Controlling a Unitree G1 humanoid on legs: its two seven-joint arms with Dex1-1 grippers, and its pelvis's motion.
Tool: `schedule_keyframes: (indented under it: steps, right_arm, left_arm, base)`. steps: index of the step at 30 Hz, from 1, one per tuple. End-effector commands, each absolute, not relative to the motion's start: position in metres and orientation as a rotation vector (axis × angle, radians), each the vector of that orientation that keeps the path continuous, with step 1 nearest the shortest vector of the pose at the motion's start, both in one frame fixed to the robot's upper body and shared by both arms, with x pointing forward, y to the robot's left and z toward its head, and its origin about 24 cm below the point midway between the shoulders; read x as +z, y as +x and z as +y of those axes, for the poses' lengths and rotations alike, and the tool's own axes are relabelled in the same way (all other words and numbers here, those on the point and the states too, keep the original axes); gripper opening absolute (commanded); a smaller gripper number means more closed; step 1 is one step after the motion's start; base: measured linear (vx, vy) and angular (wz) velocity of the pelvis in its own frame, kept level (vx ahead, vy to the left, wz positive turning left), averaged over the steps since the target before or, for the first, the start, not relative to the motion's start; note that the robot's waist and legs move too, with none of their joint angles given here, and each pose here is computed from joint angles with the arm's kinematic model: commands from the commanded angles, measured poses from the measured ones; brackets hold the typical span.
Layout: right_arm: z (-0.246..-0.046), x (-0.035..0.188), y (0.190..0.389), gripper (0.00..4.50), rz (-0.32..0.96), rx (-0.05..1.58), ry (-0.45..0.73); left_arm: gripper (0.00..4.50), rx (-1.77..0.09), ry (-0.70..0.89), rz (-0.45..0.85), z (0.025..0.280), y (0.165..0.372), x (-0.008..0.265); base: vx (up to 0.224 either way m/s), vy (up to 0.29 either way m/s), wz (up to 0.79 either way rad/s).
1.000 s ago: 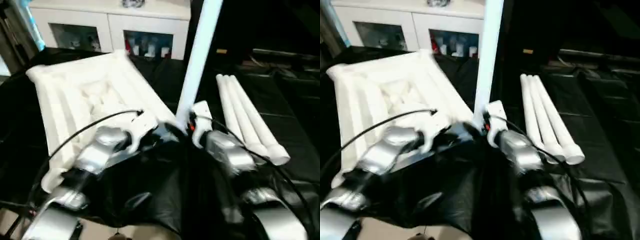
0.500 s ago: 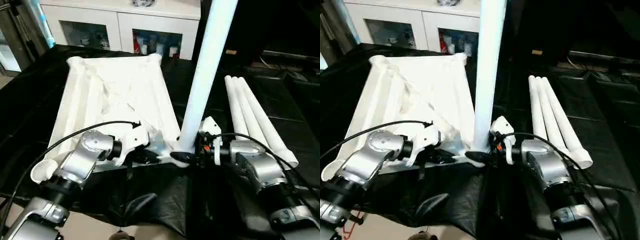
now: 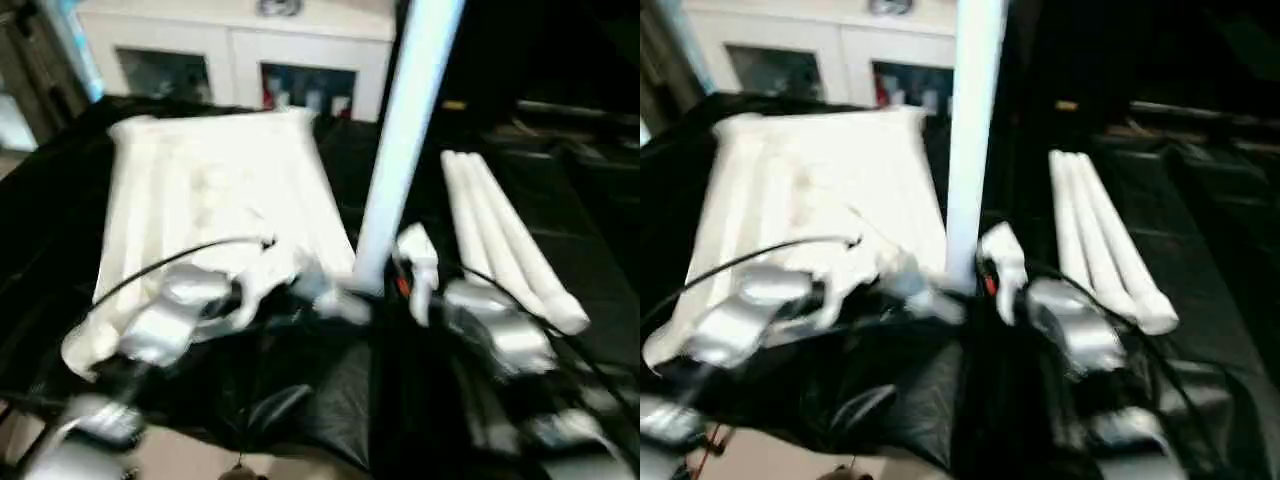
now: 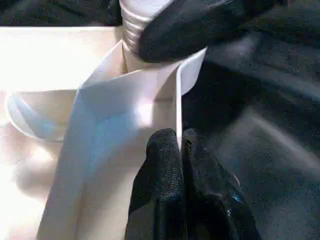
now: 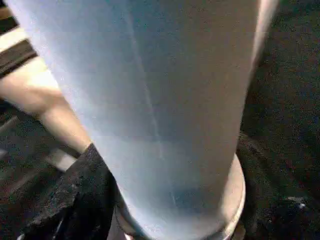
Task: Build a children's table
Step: Rotate leg to tighten
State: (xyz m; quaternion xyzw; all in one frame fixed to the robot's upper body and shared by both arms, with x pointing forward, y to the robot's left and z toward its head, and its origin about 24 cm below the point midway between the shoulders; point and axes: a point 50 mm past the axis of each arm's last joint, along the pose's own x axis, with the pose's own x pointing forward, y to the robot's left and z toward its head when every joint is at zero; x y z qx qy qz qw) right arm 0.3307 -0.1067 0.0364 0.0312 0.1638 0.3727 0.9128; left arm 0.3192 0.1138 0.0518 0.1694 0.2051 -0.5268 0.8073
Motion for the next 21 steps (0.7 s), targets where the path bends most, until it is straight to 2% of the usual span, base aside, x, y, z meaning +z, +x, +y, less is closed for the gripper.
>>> schedule_keyframes:
  steps: [1,4,7,8,9,12,14,16,18,21]
  right_arm:
    - [-0.088,0.016,0.325,2.79,0.433,0.723,0.076]
    - [-0.078,0.014,0.333,2.79,0.447,0.580,0.103]
    - [-0.067,0.014,0.337,2.79,0.440,0.533,0.106]
    - [-0.067,0.014,0.337,3.14,0.440,0.533,0.106]
    - [-0.061,0.018,0.339,3.49,0.424,0.562,0.147]
    - [-0.062,0.020,0.339,3.55,0.417,0.601,0.148]
    - [-0.064,0.021,0.339,3.87,0.411,0.621,0.121]
    - [-0.066,0.021,0.339,3.91,0.401,0.648,0.089]
    - [-0.073,0.023,0.334,3.91,0.379,0.758,0.053]
    - [-0.083,0.023,0.329,3.91,0.372,0.837,-0.013]
  left_arm:
    - [0.00,-1.120,0.342,0.342,0.087,0.328,0.068]
    - [0.00,-1.039,0.352,0.331,0.075,0.338,0.070]
    - [0.00,-1.020,0.377,0.314,0.066,0.342,0.072]
    - [0.00,-1.020,0.377,0.314,0.066,0.342,0.072]
    - [0.00,-1.051,0.388,0.302,0.063,0.340,0.071]
    - [0.00,-1.086,0.392,0.303,0.065,0.336,0.069]
    - [0.00,-1.107,0.394,0.306,0.067,0.334,0.067]
    - [0.00,-1.131,0.396,0.305,0.069,0.331,0.066]
    - [0.00,-1.188,0.399,0.323,0.074,0.324,0.062]
    - [0.00,-1.254,0.406,0.323,0.078,0.317,0.060]
  base:
    - [0.000,0.000,0.00]
    - [0.000,0.000,0.00]
    - [0.000,0.000,0.00]
    - [0.000,0.000,0.00]
    - [0.000,0.000,0.00]
    - [0.000,0.000,0.00]
    - [0.000,0.000,0.00]
    - [0.000,0.000,0.00]
    - [0.000,0.000,0.00]
    - [0.000,0.000,0.00]
